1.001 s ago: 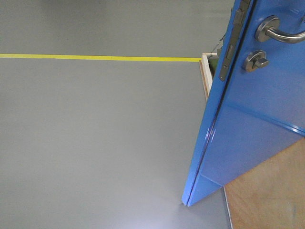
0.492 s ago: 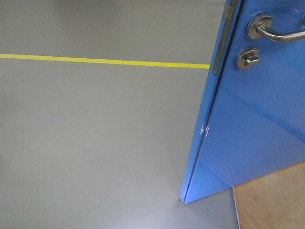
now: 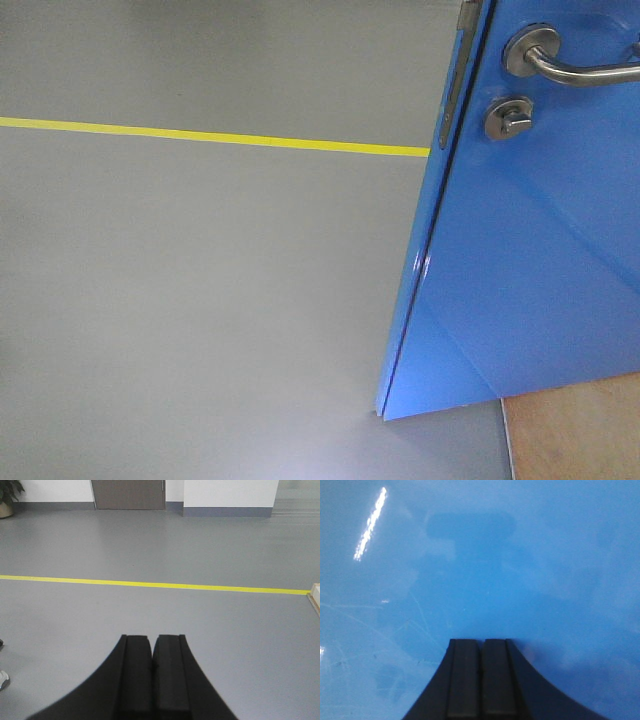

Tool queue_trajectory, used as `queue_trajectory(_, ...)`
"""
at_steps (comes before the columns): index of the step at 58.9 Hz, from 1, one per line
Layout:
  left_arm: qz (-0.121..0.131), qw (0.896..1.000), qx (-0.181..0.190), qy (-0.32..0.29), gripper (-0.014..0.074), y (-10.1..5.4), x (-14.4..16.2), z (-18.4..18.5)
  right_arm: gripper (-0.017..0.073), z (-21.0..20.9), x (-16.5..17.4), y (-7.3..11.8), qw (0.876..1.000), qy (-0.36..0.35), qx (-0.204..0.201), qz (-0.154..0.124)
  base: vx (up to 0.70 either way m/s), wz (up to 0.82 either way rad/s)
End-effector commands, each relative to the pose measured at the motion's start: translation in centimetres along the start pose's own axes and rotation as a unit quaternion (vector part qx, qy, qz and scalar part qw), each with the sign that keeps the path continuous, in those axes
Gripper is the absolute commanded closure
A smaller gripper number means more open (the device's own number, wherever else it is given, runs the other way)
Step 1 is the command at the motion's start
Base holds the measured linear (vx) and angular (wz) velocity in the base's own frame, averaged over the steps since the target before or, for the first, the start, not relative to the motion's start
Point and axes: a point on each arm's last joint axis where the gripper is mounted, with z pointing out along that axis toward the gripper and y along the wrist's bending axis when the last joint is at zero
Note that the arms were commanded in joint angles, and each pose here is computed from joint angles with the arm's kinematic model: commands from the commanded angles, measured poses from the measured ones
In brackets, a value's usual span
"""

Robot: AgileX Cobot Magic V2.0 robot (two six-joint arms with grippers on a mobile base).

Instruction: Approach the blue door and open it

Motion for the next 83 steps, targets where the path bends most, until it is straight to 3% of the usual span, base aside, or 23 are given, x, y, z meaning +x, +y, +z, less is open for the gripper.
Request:
queue_trajectory(1,-0.004,0.998,0.003,-0.062,0.0521,0.00,-1.71,-0.53,0.0551,-0.92,-0.78,1.78,0.999,-0.028,-0.028,-0.009,0.17,0.01)
queue_trajectory(83,-0.004,0.998,0.003,-0.062,0.0521,0.00,-1.71,-0.53,0.0551,-0.92,-0.80,1.79,0.999,-0.029,-0.028,-0.009,0.18,-0.02)
